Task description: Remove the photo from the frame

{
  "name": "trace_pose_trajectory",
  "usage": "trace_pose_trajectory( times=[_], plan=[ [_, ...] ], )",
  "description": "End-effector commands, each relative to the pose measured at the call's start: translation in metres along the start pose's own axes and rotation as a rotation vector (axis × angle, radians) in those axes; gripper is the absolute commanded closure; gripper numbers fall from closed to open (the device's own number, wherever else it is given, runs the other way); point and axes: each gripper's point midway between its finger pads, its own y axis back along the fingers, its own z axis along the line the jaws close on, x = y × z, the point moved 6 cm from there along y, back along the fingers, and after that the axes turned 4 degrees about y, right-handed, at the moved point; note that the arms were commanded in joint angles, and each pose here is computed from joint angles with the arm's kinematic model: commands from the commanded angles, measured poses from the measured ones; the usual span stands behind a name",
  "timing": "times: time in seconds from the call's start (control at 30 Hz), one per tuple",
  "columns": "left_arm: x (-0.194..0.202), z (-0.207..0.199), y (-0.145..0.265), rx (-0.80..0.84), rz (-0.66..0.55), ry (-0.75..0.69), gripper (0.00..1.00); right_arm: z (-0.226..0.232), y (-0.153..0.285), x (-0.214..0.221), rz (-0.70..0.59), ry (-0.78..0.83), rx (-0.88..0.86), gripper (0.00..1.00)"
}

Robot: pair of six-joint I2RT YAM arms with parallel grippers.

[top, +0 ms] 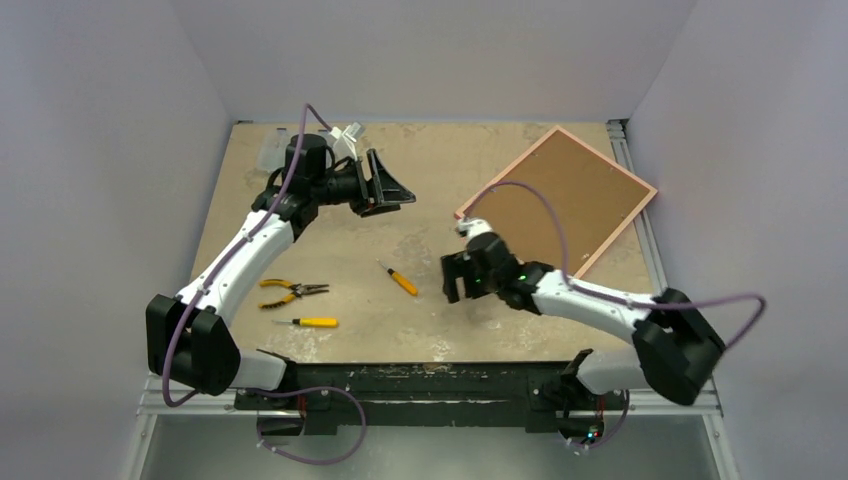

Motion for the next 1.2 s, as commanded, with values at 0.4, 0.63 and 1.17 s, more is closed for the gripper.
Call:
trace_pose_trajectory(
  times=[0.4, 0.63, 1.17],
  plan=[
    [-0.011, -0.005, 0.011, 0.012, -0.043, -0.028, 0.34, 0.127, -0.083, -0.006, -0.123, 0.339, -0.004, 0.26],
    [-0.017, 0.005, 0.012, 0.006, -0.059, 0.028, 0.34, 0.130, -0.092, 0.018, -0.113, 0.342, -0.029, 0.47],
    [-0.019, 0.057, -0.016, 0.084, -0.029, 0.342, 0.33, 0.085, -0.022, -0.008, -0.320, -0.056, 0.040, 1.00]
  ],
)
